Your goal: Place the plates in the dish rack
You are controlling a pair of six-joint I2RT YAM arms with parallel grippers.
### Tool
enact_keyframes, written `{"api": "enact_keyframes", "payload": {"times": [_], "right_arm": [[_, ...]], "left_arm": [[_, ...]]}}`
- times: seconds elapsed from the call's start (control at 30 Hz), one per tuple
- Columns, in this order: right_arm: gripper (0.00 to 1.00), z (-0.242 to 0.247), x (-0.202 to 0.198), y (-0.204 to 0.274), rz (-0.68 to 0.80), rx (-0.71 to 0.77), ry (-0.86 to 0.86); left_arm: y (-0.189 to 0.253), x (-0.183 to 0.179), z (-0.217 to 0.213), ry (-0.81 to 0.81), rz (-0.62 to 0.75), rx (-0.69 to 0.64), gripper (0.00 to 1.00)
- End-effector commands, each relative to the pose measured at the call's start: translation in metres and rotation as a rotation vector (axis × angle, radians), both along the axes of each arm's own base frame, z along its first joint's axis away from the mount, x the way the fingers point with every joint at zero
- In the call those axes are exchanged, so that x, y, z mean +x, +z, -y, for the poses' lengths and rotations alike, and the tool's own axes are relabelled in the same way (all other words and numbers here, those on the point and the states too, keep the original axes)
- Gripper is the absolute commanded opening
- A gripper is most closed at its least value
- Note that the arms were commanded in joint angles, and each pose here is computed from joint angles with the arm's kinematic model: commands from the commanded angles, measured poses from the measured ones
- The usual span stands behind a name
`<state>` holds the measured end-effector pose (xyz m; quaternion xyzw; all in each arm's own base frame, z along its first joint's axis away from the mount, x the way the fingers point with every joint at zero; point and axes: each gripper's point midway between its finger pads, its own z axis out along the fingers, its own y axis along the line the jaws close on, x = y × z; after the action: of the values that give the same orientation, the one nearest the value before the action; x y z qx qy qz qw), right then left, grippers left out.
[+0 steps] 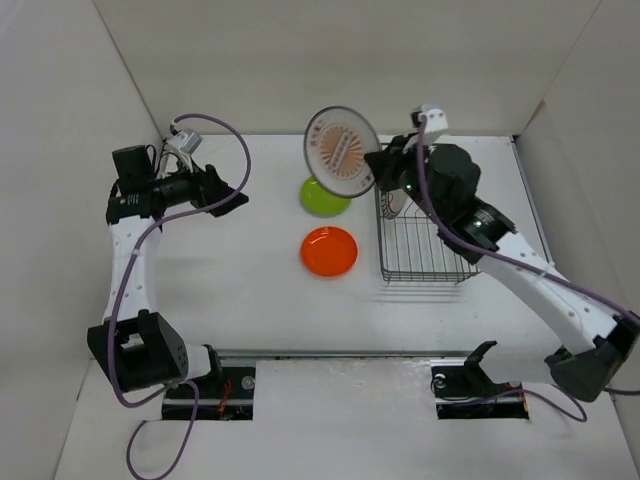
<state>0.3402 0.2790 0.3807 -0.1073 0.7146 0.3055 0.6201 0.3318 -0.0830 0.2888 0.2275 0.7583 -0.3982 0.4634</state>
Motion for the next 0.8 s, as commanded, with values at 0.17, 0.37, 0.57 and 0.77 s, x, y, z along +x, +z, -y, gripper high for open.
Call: {"api": "enact_keyframes", "payload": {"times": [0.17,0.37,0.57,0.77], "right_arm": [[0.0,0.181,0.012,0.05,0.067,-0.225,-0.716],[0.0,0.232,0.023,0.053,0.133,-0.217,-0.78],[0.0,0.259,0.059,0.021,0.068,-0.271,-0.763],[0.0,0.251,0.086,-0.02,-0.012,-0.26,-0.705]], "left_arm": [[0.028,0.03,-0.029,0.29,0.144,0.092,1.0],[0.018,0.042,-0.034,0.31,0.091,0.09,1.0],[0.003,0.044,-0.033,0.281,0.064,0.1,1.0],[-0.002,0.045,-0.034,0.277,0.052,0.105,1.0]]}}
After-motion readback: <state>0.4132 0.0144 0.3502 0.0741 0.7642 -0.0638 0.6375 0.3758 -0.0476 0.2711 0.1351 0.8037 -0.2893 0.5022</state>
